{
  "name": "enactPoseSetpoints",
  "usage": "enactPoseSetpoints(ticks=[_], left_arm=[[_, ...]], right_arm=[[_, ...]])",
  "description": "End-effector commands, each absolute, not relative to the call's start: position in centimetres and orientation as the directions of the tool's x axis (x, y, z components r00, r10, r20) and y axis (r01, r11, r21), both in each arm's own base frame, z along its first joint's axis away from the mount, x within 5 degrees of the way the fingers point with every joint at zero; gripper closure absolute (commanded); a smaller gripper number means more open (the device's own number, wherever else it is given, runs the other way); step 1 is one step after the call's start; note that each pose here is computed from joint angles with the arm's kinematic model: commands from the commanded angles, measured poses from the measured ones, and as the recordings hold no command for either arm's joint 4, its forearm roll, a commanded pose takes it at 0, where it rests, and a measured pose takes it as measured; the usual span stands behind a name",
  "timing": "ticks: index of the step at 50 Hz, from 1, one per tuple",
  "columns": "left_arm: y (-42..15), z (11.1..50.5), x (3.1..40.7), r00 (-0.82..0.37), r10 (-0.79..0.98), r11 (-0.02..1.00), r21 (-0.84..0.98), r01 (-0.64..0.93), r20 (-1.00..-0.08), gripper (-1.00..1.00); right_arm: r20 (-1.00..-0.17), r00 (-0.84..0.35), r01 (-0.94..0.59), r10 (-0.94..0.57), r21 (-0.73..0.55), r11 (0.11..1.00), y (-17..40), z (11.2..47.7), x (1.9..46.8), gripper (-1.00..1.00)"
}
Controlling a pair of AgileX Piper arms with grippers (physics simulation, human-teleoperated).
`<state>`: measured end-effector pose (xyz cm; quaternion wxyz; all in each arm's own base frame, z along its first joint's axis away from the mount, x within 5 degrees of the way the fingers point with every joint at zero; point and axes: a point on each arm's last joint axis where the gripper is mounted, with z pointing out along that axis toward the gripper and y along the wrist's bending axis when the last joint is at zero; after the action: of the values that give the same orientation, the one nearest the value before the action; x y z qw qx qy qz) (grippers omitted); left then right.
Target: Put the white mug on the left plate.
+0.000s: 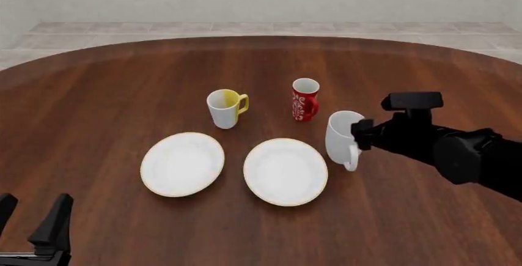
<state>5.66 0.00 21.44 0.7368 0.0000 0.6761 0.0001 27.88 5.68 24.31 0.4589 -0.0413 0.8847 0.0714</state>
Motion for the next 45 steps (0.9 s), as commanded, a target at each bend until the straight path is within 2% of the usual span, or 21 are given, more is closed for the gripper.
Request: enactPoseSetpoints(ticks=[1,45], left_arm=[[0.0,21.4,5.7,0.086,0.000,1.000,0.000,0.000,-0.996,-1.00],[0.0,21.4,5.7,0.086,0.000,1.000,0.000,0.000,-0.996,-1.00]], right_arm=[[-0.806,-0.592,-0.136,-0.007,0.092,0.986,5.9,23.1,28.6,-1.00],[-0.771,-0.637,-0.122,0.015,0.120,0.985,6.5,19.5,28.9,-1.00]])
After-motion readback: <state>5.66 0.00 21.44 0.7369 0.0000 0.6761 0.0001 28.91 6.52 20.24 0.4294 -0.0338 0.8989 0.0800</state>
